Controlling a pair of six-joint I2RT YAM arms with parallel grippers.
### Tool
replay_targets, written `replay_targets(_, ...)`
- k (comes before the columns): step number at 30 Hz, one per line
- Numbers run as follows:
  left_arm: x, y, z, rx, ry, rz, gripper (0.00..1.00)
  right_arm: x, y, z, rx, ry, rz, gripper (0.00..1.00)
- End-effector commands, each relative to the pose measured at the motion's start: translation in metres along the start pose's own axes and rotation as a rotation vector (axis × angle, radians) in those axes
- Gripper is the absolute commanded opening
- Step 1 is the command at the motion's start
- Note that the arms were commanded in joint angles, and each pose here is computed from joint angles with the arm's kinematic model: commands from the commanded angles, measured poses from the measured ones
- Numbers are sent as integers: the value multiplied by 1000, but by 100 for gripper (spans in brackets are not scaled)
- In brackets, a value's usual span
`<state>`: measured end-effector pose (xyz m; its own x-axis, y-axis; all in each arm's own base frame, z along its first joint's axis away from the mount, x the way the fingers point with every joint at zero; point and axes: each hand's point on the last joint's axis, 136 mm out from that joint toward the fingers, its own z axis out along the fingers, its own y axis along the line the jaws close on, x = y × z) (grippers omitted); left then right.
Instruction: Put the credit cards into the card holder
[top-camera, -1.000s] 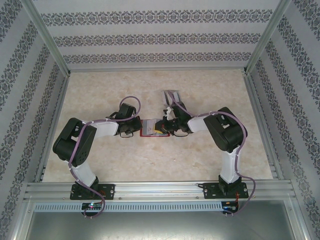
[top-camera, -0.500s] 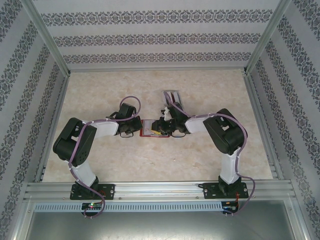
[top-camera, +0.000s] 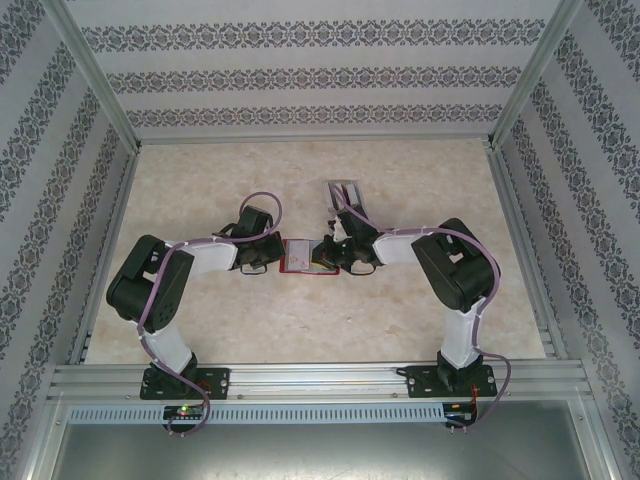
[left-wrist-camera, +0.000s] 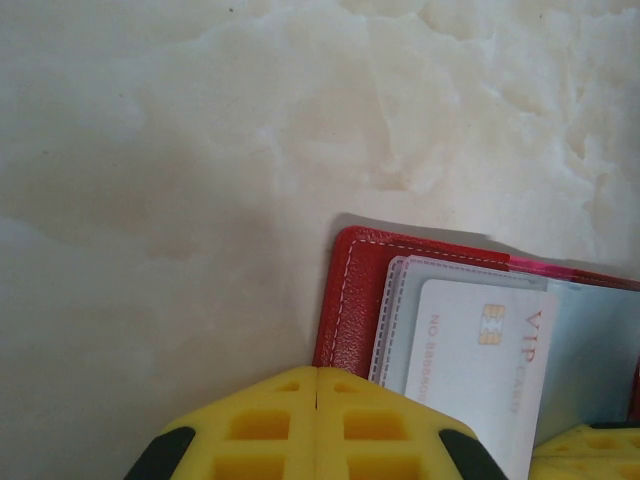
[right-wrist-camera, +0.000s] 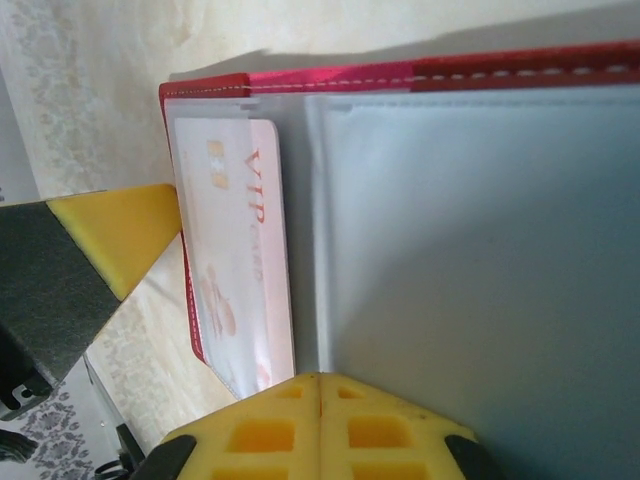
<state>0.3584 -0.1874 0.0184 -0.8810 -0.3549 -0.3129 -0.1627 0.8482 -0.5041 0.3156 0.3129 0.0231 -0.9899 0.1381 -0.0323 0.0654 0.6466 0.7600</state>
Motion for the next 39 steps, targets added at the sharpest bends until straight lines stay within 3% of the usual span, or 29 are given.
replay_targets(1, 31, 27, 13, -100, 102, -8, 0, -1, -4, 9, 33, 5, -10, 2)
replay_targets(10, 33, 27, 15, -95, 109, -8, 0, 4, 11, 27, 25, 49, -50, 0)
replay_targets(16, 32, 28, 14, -103, 104, -8, 0, 4, 13, 10, 81, 28, -99, 0)
replay_targets(25, 33, 30, 15, -105, 115, -15, 0, 14, 1, -40, 207, -50, -184, 25)
replay_targets(29, 32, 30, 14, -109, 106, -16, 0, 11, -20, -50, 252, -69, -135, 35)
replay_targets(39, 33, 30, 16, -107, 116, -15, 0, 8, -34, -40, 259, -50, -106, 31)
